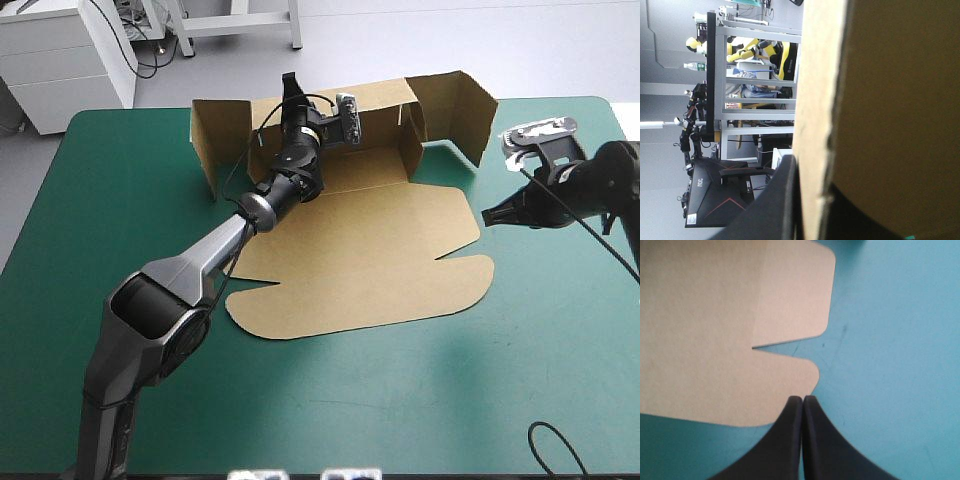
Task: Fold the box
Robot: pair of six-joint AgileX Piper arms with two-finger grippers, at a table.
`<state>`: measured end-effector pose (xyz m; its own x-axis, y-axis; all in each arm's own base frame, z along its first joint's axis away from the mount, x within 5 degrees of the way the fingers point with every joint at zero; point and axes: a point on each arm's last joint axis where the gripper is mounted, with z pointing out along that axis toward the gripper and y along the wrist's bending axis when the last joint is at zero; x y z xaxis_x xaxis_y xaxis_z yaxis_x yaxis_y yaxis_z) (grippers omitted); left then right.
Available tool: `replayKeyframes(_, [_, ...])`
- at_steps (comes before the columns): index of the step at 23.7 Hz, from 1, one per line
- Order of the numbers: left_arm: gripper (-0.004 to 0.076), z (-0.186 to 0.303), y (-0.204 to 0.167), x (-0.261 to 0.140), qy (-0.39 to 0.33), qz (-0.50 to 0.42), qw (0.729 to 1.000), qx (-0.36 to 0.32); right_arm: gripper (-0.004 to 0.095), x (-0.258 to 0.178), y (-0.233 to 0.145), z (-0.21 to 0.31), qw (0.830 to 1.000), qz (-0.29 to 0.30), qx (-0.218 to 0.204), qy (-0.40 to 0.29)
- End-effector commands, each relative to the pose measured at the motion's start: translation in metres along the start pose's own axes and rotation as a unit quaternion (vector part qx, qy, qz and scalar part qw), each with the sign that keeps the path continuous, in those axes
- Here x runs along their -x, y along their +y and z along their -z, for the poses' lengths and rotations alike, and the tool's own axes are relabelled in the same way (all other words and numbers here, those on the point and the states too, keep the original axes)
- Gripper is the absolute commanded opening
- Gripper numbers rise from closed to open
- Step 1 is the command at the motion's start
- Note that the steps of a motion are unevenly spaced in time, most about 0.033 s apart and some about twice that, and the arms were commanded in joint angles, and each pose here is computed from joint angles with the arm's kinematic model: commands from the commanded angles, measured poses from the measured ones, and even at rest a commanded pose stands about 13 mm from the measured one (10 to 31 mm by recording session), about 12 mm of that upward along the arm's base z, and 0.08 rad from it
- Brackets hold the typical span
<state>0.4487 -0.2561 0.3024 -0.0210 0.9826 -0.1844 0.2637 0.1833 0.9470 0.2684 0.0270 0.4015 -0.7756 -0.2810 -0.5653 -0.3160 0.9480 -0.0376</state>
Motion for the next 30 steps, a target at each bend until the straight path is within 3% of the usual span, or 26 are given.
replayKeyframes(1, [-0.0008, 0.022, 0.038, -0.001, 0.002, 0.057, 0.998, 0.036, -0.0018, 0.008, 0.005, 0.038, 0.993, -0.003, -0.015, -0.115])
replayKeyframes(5, [-0.0008, 0.022, 0.038, -0.003, 0.012, 0.068, 0.997, 0.037, -0.0018, 0.021, 0.004, 0.033, 0.986, -0.016, -0.008, -0.168])
replayKeyframes(9, [-0.0008, 0.023, 0.038, 0.000, 0.008, 0.065, 0.997, 0.037, -0.0018, 0.056, -0.008, 0.014, 0.965, -0.053, -0.024, -0.257])
replayKeyframes(13, [-0.0008, 0.030, 0.033, 0.012, -0.006, 0.061, 0.998, 0.034, -0.0017, 0.093, -0.019, -0.012, 0.967, -0.076, -0.010, -0.242])
replayKeyframes(18, [-0.0008, 0.034, 0.031, 0.019, -0.019, 0.059, 0.998, 0.032, -0.0017, 0.138, -0.028, -0.020, 0.957, -0.112, 0.014, -0.266])
replayKeyframes(26, [-0.0008, 0.033, 0.032, 0.019, -0.019, 0.055, 0.998, 0.032, -0.0017, 0.159, -0.034, -0.046, 0.959, -0.113, 0.025, -0.259])
replayKeyframes(30, [-0.0008, 0.033, 0.032, 0.019, -0.021, 0.055, 0.998, 0.032, -0.0017, 0.157, -0.032, -0.079, 0.965, -0.133, 0.063, -0.215])
